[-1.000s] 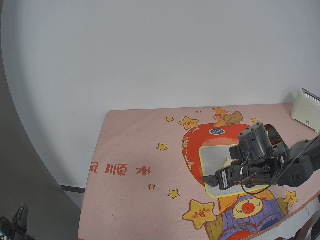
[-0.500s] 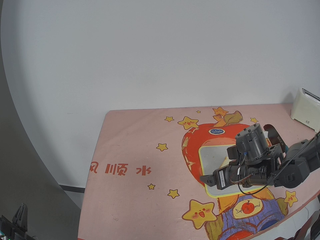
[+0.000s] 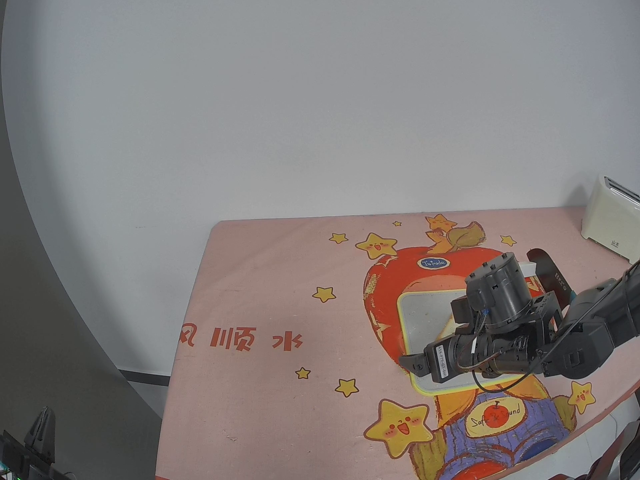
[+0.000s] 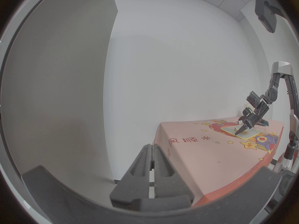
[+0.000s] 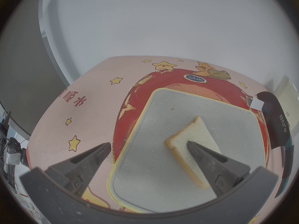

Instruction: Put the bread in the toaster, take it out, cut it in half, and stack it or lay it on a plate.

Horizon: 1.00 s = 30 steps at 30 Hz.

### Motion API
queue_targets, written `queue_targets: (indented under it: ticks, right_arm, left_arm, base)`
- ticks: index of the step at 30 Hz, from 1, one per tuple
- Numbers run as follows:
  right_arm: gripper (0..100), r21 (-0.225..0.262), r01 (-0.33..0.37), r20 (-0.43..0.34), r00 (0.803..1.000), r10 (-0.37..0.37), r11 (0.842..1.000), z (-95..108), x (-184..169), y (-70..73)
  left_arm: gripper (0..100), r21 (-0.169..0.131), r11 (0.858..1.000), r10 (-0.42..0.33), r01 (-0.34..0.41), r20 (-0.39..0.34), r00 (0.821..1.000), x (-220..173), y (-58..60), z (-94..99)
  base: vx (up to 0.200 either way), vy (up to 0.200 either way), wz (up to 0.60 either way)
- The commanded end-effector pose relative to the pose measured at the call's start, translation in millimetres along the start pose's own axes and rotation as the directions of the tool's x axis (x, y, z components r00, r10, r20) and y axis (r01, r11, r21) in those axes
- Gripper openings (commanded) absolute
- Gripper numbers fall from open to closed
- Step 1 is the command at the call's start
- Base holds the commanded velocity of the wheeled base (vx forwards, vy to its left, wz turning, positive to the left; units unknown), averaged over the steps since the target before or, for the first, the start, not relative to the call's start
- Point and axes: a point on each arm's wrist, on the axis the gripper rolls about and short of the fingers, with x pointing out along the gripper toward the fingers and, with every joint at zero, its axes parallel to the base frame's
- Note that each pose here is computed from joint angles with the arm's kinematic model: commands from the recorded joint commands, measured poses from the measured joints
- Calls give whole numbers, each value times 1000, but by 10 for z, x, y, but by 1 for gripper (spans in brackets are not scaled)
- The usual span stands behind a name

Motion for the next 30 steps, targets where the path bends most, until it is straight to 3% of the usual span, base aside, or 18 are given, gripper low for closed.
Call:
queue_targets:
  ticks: [1, 30]
  right_arm:
    - [100, -1, 0, -5, 1000, 0, 1000, -6, 6, 2]
    - [100, -7, 17, -14, 1000, -17, 1000, -24, 44, 6]
  left_arm:
    - [0, 1, 1000, 0, 0, -1, 1000, 1, 0, -52]
    - [0, -1, 1000, 0, 0, -1, 1000, 1, 0, -52]
  base:
    - [0, 0, 0]
    - [0, 0, 0]
